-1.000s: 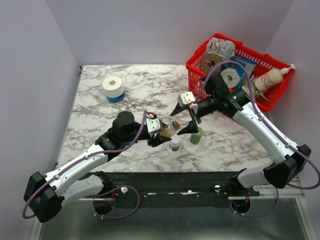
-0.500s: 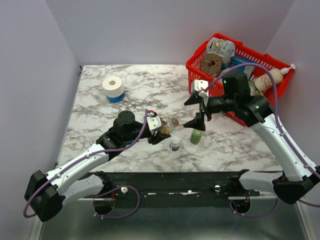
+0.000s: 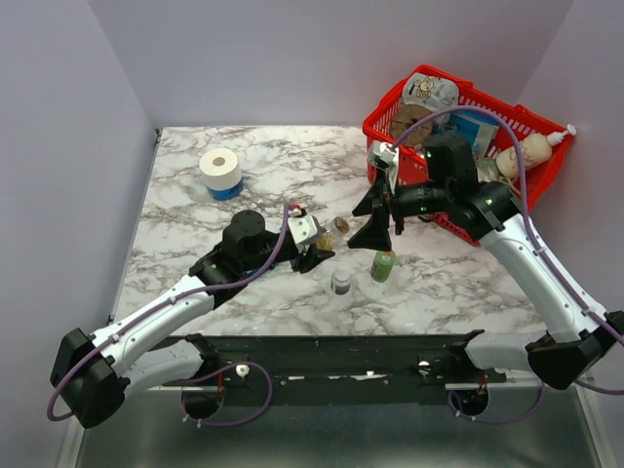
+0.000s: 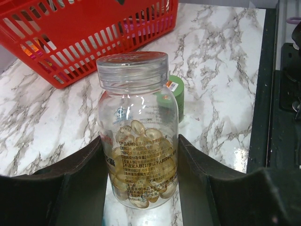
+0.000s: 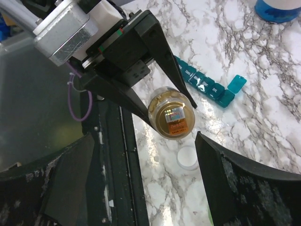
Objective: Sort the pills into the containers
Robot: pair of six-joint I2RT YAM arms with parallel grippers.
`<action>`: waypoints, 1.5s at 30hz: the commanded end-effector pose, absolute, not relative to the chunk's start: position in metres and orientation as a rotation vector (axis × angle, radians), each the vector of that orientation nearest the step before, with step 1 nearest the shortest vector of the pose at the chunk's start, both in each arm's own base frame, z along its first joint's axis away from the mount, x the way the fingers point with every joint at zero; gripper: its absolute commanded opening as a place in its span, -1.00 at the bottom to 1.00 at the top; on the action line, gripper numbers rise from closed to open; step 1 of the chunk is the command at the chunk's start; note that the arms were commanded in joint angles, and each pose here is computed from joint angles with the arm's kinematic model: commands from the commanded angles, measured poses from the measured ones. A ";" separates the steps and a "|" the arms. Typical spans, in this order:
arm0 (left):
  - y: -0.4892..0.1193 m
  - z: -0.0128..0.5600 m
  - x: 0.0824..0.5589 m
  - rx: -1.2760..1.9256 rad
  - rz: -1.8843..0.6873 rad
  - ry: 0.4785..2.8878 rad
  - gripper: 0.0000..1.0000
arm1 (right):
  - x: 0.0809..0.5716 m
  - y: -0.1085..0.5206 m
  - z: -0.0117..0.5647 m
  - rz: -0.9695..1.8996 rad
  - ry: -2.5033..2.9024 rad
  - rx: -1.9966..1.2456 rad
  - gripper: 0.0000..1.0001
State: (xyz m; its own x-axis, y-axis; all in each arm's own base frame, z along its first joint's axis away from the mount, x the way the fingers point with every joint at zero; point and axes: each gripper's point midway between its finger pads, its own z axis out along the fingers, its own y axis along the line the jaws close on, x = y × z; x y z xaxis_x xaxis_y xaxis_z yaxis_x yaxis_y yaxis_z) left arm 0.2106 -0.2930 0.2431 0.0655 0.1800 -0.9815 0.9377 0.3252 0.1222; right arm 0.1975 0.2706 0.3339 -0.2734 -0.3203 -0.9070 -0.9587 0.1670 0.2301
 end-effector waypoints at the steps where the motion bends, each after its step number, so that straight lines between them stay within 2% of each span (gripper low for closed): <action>1: -0.301 0.269 0.218 1.047 -0.815 1.375 -1.00 | 0.204 0.285 0.321 1.232 1.834 -1.143 0.86; 9: -0.304 0.271 0.220 1.037 -0.821 1.382 -1.00 | 0.227 0.297 0.307 1.185 1.932 -1.099 0.65; 10: -0.304 0.270 0.220 1.038 -0.821 1.385 -1.00 | 0.228 0.297 0.309 1.187 1.926 -1.098 0.53; 16: -0.303 0.263 0.221 1.051 -0.809 1.404 -1.00 | 0.226 0.299 0.315 1.209 1.907 -1.109 0.11; 18: -0.304 0.260 0.219 1.064 -0.816 1.409 -1.00 | 0.224 0.300 0.315 1.231 1.899 -1.127 -0.16; 19: -0.304 0.260 0.218 1.079 -0.815 1.409 -1.00 | 0.223 0.301 0.314 1.238 1.899 -1.137 -0.41; 22: -0.304 0.255 0.211 1.144 -0.824 1.413 -1.00 | 0.208 0.306 0.316 1.294 1.821 -1.274 -0.73; 25: -0.302 0.252 0.194 1.244 -0.865 1.377 -1.00 | 0.179 0.299 0.323 1.301 1.544 -1.563 -0.78; 27: -0.299 0.248 0.179 1.306 -0.924 1.347 -1.00 | 0.169 0.290 0.325 1.163 1.201 -1.758 -0.78; 30: -0.298 0.242 0.166 1.354 -0.976 1.330 -1.00 | 0.171 0.287 0.306 0.960 0.876 -1.870 -0.78; 34: -0.298 0.236 0.163 1.359 -1.003 1.355 -1.00 | 0.180 0.296 0.308 1.014 0.912 -1.875 -0.70; 35: -0.298 0.236 0.164 1.357 -0.999 1.357 -1.00 | 0.181 0.297 0.310 1.024 0.926 -1.863 -0.37; 37: -0.295 0.234 0.173 1.330 -0.945 1.386 -1.00 | 0.187 0.301 0.313 1.058 1.058 -1.787 0.06; 38: -0.293 0.233 0.175 1.321 -0.928 1.398 -1.00 | 0.187 0.299 0.318 1.050 1.105 -1.754 0.52; 41: -0.288 0.233 0.186 1.270 -0.866 1.433 -1.00 | 0.192 0.293 0.325 1.035 1.290 -1.650 0.82; 45: -0.286 0.236 0.195 1.195 -0.838 1.456 -1.00 | 0.197 0.291 0.330 1.084 1.543 -1.446 0.83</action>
